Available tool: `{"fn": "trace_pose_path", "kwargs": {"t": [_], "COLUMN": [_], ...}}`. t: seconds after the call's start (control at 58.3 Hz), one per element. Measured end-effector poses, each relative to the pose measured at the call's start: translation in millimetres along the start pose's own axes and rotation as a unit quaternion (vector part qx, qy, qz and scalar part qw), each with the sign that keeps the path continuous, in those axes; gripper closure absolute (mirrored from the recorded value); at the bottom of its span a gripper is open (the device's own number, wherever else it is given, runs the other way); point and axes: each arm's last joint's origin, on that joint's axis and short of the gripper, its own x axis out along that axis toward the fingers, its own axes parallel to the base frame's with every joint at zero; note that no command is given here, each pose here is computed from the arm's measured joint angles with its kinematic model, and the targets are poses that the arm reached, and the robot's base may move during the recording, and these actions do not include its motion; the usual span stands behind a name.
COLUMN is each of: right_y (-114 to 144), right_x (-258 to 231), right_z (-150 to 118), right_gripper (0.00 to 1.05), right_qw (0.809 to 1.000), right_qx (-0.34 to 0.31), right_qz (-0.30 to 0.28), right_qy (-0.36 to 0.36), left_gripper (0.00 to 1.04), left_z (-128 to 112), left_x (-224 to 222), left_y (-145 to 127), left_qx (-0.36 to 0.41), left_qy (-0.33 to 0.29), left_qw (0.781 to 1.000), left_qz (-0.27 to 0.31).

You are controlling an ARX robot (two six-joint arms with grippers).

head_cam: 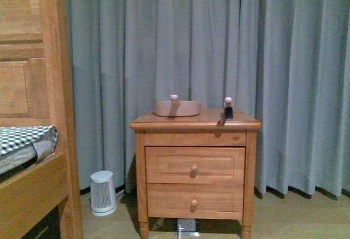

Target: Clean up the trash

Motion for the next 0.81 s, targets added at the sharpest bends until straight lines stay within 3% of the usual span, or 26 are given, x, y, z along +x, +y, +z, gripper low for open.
{"fn": "trace_pose_path", "kwargs": {"t": [0.806], "right_y": [0.0], "right_x": [0.0], "right_z": [0.0], "right_gripper": [0.07], "right_qw": [1.0], "right_qx": [0.0], "right_qz": [-0.001], "right_qy": [0.0], "left_gripper": [0.08], "left_z": [0.0], "left_x": [0.0], "left_y": [0.0], "left_qx": [0.0], "left_qy": [0.0], "left_qw": [1.0], "left_qz": [0.0]}}
